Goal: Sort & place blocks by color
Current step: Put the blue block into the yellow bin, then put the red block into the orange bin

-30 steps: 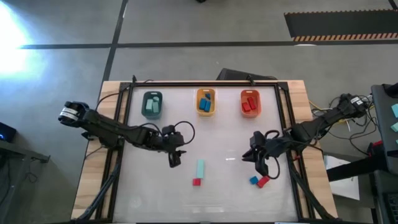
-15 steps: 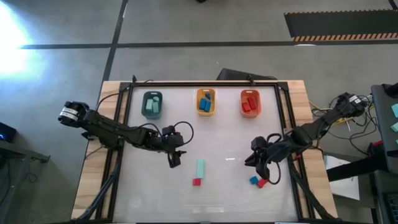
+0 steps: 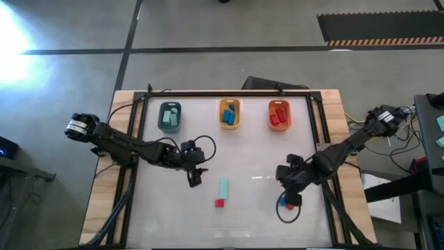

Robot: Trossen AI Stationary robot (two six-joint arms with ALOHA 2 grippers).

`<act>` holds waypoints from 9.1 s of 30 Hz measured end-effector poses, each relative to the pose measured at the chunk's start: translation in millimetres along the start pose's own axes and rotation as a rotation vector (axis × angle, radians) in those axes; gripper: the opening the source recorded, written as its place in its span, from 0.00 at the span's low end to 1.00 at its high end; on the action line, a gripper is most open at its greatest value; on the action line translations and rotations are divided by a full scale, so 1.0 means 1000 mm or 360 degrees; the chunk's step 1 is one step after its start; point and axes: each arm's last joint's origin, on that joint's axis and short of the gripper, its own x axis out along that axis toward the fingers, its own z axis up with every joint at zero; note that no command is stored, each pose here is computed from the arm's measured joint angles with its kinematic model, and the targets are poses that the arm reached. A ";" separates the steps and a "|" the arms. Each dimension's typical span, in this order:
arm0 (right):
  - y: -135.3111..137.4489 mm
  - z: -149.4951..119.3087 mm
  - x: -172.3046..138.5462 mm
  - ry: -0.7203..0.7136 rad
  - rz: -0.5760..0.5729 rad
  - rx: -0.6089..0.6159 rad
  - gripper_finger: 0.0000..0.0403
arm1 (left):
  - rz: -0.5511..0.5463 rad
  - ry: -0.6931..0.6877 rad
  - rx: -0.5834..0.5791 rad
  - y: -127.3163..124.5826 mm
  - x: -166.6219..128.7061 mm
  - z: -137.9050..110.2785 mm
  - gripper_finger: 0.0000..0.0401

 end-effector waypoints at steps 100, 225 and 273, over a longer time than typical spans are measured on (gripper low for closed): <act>-0.100 0.138 0.046 -0.0971 -0.0541 -0.0676 0.29 | 0.0039 -0.0016 0.0012 0.001 0.000 0.001 0.44; -0.042 0.081 0.057 -0.0258 0.0361 0.0081 0.38 | 0.0004 -0.0013 -0.0095 -0.006 -0.002 -0.003 0.44; 0.061 -0.050 0.112 0.0557 -0.0234 -0.0770 0.49 | 0.0007 -0.0011 -0.0081 -0.006 -0.002 -0.003 0.44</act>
